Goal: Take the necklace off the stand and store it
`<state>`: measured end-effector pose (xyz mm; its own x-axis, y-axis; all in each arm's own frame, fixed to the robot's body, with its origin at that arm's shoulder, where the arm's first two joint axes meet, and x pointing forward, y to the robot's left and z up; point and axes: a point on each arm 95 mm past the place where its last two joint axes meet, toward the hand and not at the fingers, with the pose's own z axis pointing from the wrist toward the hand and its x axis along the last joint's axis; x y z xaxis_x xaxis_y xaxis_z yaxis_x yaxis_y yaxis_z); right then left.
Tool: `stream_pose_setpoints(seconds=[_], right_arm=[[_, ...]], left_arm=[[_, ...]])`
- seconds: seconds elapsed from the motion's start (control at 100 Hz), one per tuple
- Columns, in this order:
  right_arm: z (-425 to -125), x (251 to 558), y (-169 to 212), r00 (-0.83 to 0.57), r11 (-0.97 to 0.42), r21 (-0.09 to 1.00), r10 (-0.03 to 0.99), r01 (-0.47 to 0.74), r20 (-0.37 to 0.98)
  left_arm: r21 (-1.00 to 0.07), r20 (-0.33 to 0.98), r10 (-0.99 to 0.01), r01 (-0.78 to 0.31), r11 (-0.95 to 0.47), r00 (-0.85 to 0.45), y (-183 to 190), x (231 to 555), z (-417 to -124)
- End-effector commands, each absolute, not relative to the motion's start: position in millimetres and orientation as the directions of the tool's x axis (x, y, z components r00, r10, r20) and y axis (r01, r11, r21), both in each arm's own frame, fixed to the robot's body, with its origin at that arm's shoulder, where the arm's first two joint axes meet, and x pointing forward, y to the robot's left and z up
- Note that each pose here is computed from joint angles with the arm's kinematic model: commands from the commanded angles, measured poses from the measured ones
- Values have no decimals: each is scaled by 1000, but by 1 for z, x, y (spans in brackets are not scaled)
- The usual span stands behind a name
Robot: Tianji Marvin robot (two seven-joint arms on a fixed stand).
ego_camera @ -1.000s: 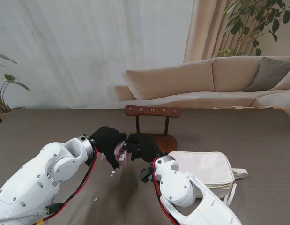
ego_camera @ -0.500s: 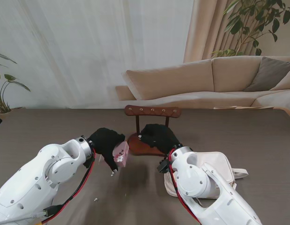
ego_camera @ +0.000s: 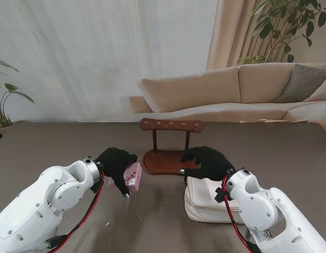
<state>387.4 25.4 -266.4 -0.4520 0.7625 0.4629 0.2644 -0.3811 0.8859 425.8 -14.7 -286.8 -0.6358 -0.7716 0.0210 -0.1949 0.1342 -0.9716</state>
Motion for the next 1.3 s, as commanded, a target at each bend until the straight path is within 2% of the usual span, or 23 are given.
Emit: stream_pose_setpoints(seconds=[0.0,0.34,0.55,1.09,1.29], right_arm=[[-279,382,14,-437,-345,890,780,297,448],[-295,364,-31,-497,-98,952,835,290,237],[-304,357,-46,-504,-15,958,848,288,165],[-318,359,-50,-550,167,959,835,228,-15],[-318,356,-49,-568,174,960,823,220,-19]], left_arm=[[-967,20,-775,-210,146,-631,-13,424,-288],[-965,15,-789,-216,149,-614,-7,419,-290],[-964,15,-794,-221,150,-608,-6,417,-290],[-961,16,-801,-232,154,-599,-4,413,-291],[-960,15,-802,-233,155,-597,-2,412,-292]])
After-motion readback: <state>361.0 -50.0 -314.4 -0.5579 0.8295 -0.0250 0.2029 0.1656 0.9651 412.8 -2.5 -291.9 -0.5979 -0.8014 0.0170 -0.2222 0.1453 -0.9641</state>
